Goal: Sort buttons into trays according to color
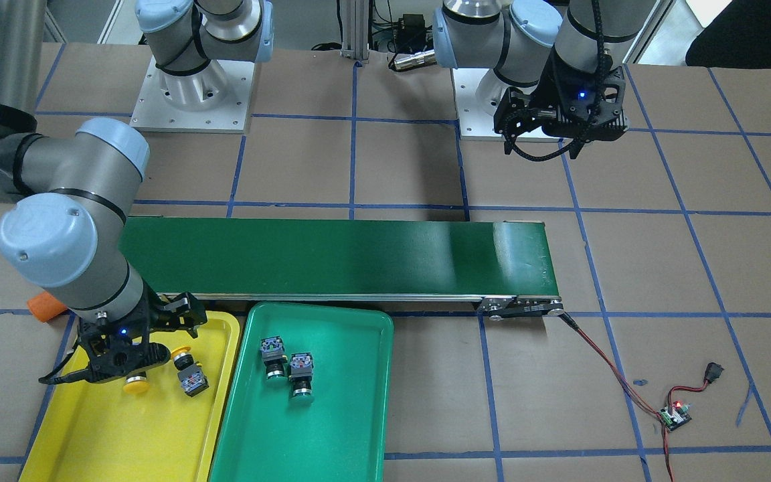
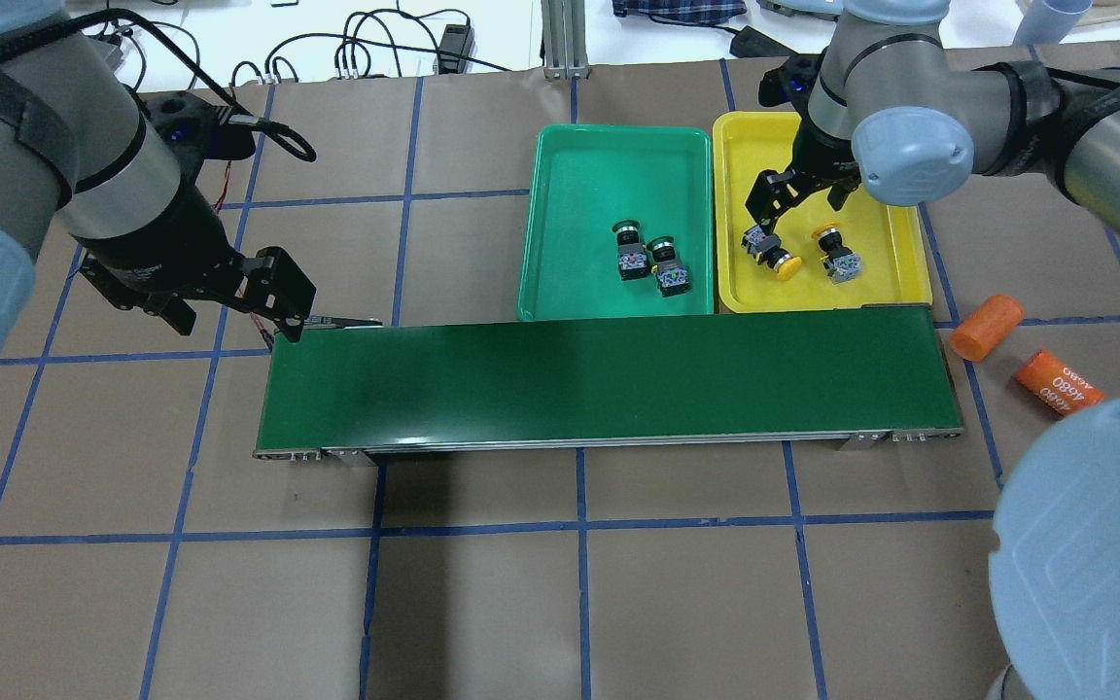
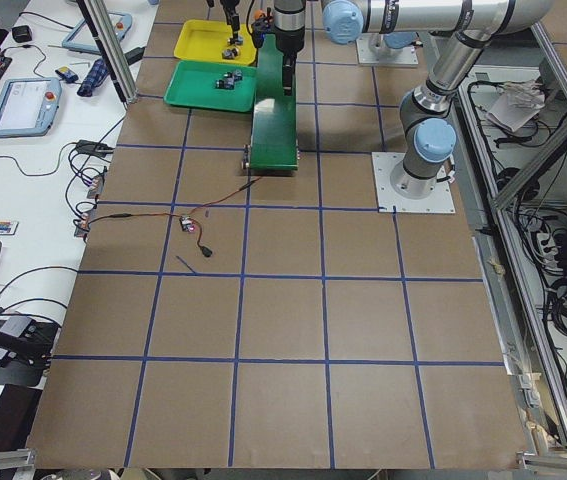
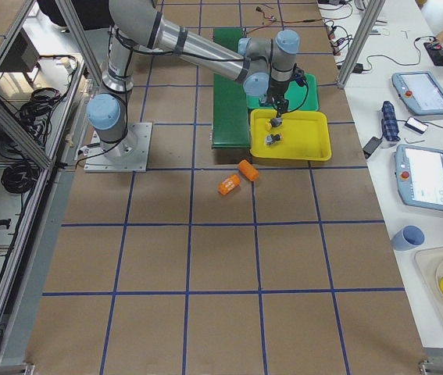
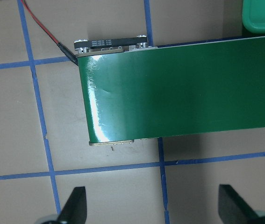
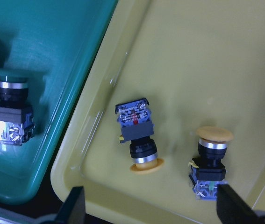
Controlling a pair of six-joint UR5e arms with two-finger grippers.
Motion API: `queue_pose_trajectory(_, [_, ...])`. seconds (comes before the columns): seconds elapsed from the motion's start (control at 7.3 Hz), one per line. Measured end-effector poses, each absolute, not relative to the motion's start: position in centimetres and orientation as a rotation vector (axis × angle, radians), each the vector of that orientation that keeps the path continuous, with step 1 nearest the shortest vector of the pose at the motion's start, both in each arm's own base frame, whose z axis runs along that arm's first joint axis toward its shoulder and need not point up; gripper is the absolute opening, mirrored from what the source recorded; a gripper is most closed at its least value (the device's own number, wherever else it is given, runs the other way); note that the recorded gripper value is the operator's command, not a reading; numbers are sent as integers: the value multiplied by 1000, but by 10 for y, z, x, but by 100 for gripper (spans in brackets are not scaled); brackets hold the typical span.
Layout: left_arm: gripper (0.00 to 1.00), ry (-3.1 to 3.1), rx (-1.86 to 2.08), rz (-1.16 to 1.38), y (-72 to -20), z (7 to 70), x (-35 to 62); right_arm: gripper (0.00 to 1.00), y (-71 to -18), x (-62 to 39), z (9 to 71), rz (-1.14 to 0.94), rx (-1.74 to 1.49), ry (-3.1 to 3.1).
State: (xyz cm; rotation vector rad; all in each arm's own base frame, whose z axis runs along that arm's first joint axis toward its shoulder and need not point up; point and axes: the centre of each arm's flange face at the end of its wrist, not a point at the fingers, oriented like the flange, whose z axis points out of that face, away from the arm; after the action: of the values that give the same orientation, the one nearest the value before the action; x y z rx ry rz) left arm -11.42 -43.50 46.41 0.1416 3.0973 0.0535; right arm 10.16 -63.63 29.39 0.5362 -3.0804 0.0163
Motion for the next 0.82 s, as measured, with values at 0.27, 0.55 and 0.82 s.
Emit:
queue_pose_trajectory(0.27, [100, 3093, 149, 45, -435, 466, -116, 100, -608, 98, 339, -54, 522, -3052])
queue_pose_trajectory(0.55, [100, 3092, 152, 32, -436, 466, -117, 100, -567, 99, 396, -99, 456, -3050])
queue_pose_trajectory(0.82, [100, 3089, 152, 25, -436, 466, -117, 100, -514, 101, 457, -119, 373, -3057])
